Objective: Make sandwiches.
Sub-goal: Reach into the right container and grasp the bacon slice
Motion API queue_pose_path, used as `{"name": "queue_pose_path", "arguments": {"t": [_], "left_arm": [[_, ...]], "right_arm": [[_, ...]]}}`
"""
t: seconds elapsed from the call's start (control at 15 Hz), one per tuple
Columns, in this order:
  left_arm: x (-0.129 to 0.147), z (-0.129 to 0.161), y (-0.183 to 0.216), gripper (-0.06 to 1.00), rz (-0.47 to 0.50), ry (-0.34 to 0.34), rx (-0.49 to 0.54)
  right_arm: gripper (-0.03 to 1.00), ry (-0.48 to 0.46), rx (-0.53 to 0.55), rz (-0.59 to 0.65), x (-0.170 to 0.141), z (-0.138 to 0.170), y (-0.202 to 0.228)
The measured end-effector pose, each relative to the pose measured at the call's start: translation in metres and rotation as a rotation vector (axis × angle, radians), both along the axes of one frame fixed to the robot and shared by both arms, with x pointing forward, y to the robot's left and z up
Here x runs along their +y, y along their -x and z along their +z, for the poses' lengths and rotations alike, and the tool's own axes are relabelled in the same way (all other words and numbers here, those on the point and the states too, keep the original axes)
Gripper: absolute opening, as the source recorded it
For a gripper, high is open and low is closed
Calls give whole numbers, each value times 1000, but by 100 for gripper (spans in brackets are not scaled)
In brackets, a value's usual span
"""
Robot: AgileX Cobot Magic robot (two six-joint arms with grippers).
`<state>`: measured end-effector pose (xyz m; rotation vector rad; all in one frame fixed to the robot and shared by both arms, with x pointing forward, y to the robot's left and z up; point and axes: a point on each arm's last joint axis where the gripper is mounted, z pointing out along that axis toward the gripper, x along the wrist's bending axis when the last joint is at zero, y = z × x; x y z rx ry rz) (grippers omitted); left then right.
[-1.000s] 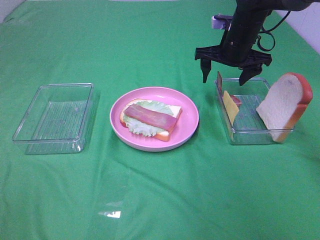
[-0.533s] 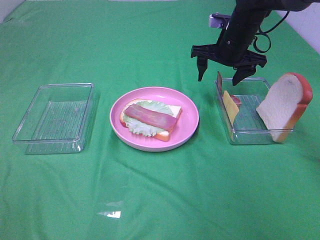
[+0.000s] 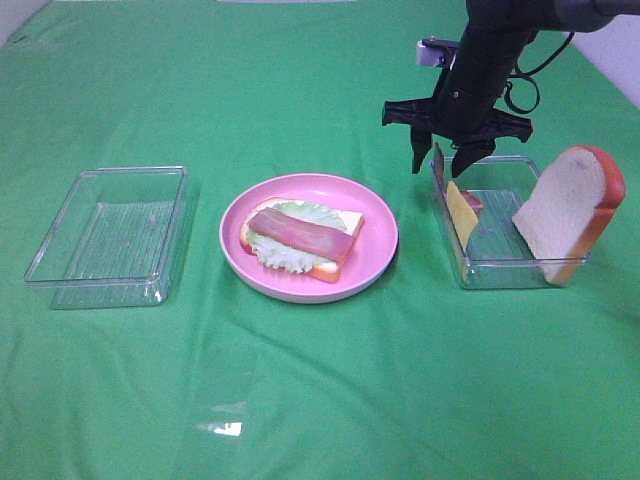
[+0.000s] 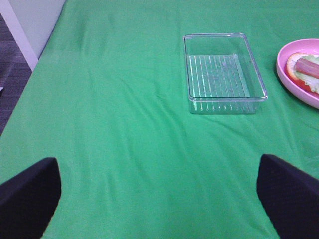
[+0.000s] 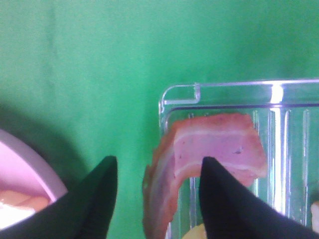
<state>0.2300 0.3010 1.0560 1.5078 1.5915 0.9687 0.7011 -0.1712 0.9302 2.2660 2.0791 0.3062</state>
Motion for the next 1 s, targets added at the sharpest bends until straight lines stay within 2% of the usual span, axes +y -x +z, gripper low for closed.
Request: {"name": "queue_pose_path", "arguments": {"t": [0.13,0.47,0.87,1.0], "left_arm": [[0,0,0,99,0,0,0],[0,0,0,99,0,0,0],[0,0,0,99,0,0,0],[0,0,0,99,0,0,0]], "right_arm": [[40,13,-5,-1,-1,0,0],[4,56,-16,-4,-5,0,-1],[3,57,-15,33,-5,0,-1],[3,59,-38,65,-5,15,1]]}}
